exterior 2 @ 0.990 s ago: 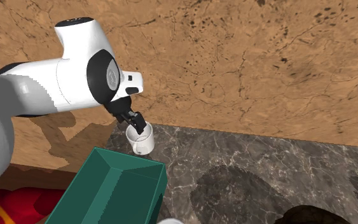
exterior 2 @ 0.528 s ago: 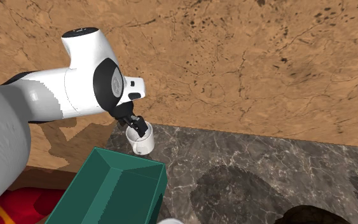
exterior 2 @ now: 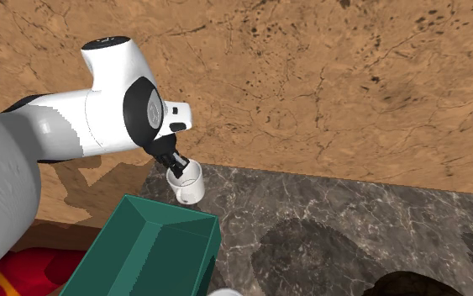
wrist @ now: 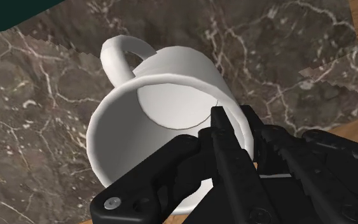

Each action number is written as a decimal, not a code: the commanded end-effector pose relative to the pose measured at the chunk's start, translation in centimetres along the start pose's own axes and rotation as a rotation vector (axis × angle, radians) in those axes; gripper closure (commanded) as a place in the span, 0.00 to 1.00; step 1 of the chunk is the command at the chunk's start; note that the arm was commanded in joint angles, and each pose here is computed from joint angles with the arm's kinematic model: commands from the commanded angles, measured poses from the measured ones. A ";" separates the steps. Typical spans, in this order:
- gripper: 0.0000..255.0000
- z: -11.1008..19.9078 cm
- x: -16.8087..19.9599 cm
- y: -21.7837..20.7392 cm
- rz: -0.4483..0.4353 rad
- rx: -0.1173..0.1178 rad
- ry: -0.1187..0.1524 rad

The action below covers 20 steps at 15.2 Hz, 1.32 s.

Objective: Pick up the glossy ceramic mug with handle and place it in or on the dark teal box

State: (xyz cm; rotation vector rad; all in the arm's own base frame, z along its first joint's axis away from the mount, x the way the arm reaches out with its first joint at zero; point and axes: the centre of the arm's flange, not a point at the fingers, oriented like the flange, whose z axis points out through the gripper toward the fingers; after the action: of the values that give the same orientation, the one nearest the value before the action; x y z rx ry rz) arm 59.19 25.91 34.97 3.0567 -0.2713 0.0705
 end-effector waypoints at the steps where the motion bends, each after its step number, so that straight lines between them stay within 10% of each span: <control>1: 1.00 0.0 0.0 0.0 0.000 0.000 0.000; 20: 1.00 -7.9 0.4 0.5 0.000 0.000 0.000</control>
State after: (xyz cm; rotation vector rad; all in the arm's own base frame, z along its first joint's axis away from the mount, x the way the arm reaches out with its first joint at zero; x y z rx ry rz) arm 59.18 25.81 42.33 3.0569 -0.2716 0.0707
